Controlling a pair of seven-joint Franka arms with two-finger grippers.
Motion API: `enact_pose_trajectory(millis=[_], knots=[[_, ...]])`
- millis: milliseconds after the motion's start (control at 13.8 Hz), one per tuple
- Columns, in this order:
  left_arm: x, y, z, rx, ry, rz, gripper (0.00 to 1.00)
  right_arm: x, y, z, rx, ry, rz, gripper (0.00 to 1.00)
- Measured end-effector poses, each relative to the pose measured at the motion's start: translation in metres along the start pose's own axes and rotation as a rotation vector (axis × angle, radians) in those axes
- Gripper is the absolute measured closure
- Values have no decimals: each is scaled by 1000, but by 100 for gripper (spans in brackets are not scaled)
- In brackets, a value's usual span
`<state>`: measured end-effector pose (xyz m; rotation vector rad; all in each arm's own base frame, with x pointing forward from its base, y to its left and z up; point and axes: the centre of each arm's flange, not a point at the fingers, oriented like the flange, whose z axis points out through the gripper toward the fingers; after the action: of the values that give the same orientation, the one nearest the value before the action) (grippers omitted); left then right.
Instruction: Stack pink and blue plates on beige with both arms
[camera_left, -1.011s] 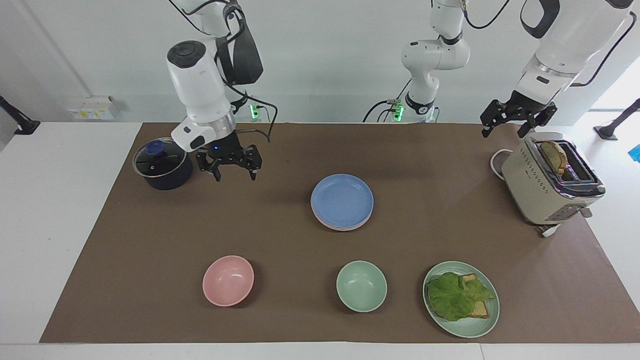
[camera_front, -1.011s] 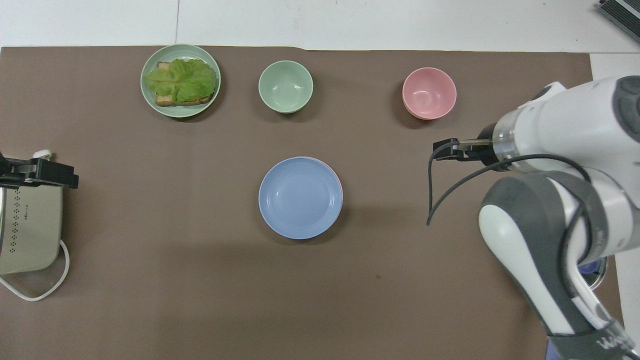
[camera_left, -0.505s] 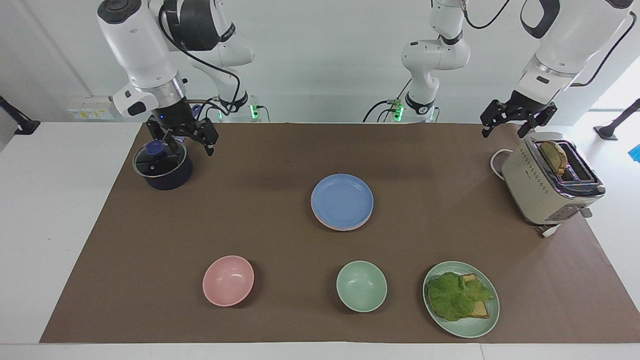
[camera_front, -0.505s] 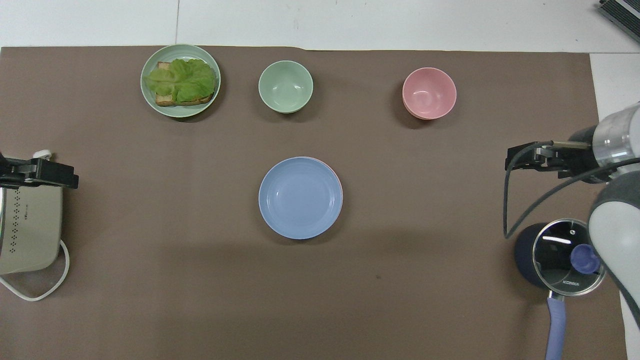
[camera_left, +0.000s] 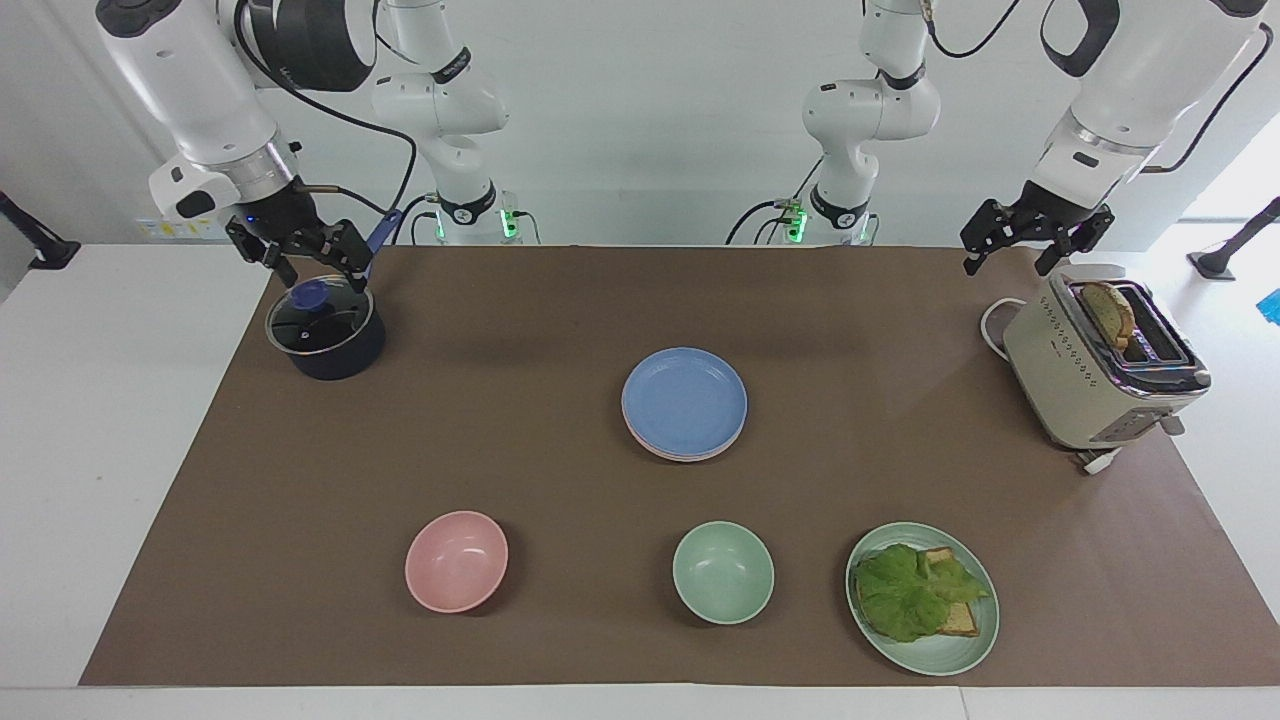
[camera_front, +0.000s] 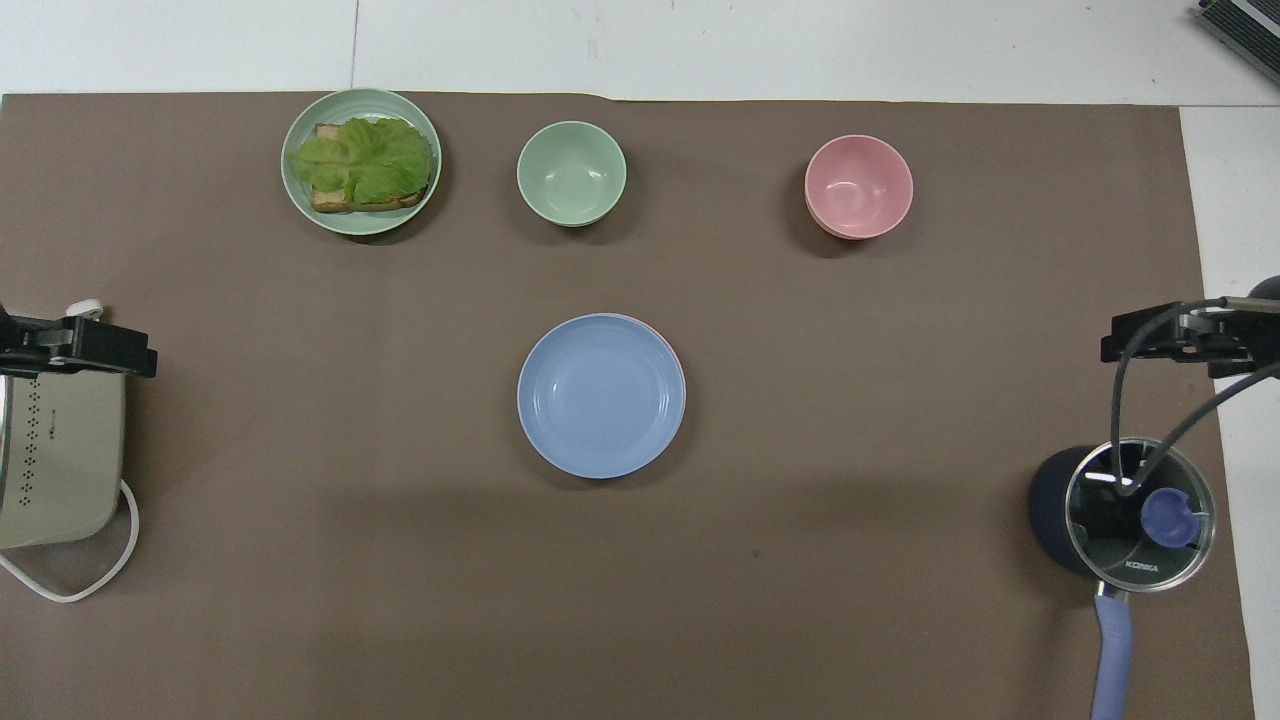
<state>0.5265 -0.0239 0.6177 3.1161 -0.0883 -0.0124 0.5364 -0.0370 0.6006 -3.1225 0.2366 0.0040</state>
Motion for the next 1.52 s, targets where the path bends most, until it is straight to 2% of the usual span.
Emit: enact_pose_trajectory(millis=[289, 578, 939, 1516], knots=[[0, 0, 0, 0, 0, 0, 0, -13, -5, -44, -30, 9, -13, 0], [0, 0, 0, 0, 0, 0, 0, -24, -10, -63, -31, 2, 19, 0], [0, 0, 0, 0, 0, 0, 0, -36, -11, -68, -25, -6, 15, 0], [0, 0, 0, 0, 0, 0, 0, -37, -12, -63, -26, -15, 13, 0]])
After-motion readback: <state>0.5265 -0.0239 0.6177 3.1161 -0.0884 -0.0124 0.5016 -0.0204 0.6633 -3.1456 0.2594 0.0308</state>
